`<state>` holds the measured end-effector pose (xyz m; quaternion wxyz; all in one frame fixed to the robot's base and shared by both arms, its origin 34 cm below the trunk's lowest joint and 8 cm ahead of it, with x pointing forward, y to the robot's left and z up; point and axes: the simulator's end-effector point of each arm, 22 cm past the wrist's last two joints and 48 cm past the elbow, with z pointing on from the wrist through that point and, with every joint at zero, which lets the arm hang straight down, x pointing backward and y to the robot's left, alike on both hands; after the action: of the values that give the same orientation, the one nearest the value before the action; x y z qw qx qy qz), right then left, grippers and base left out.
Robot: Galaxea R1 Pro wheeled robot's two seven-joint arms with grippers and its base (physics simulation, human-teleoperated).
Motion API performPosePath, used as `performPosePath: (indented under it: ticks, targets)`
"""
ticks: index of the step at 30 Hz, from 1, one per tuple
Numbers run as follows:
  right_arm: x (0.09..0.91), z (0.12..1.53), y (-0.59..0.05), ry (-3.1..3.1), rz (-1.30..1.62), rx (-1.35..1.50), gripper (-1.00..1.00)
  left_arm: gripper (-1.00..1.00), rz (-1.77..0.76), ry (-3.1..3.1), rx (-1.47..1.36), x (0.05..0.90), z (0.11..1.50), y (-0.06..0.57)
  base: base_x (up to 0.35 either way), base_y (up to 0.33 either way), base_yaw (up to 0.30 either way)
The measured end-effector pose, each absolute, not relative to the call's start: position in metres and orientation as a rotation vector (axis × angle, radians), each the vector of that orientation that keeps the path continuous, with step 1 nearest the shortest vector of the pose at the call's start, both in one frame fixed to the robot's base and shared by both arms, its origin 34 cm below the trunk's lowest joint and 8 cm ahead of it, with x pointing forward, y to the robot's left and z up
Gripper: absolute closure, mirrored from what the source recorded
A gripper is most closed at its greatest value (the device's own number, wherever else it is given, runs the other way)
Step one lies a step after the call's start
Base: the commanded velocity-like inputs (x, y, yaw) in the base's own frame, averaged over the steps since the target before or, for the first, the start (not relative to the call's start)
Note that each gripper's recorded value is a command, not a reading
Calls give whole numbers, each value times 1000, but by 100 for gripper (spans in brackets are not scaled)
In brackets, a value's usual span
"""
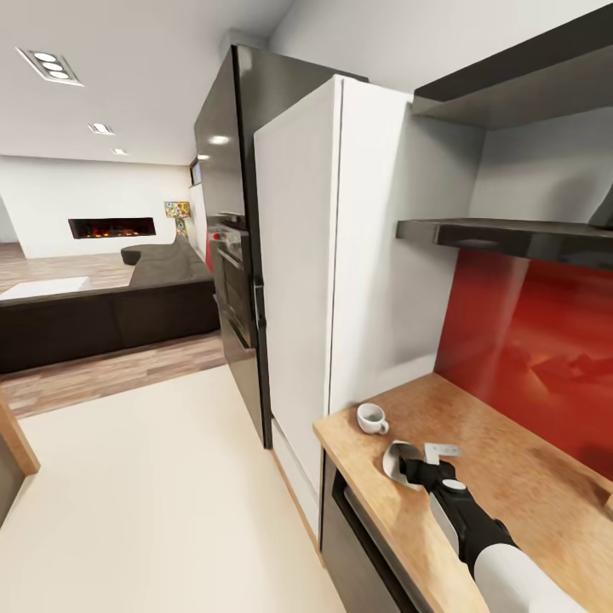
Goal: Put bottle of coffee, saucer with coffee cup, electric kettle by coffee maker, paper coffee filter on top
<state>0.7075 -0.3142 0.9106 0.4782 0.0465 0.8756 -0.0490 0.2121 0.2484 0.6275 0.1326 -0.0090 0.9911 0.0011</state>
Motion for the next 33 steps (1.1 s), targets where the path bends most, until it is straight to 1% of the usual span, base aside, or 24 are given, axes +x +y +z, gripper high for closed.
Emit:
performPosePath:
  ticks: [12,13,33]
  targets:
    - [707,909,-315,2141,-121,113,-100,-100,3,2875,-25,212,627,248,8,0,0]
    - [707,909,-315,2141,-121,113,100,-100,3,2875,-25,212,627,248,0,0,0]
    - [708,911,-313,2138,-117,106,100,-100,3,2872,-26,213,628,248,0,0,0]
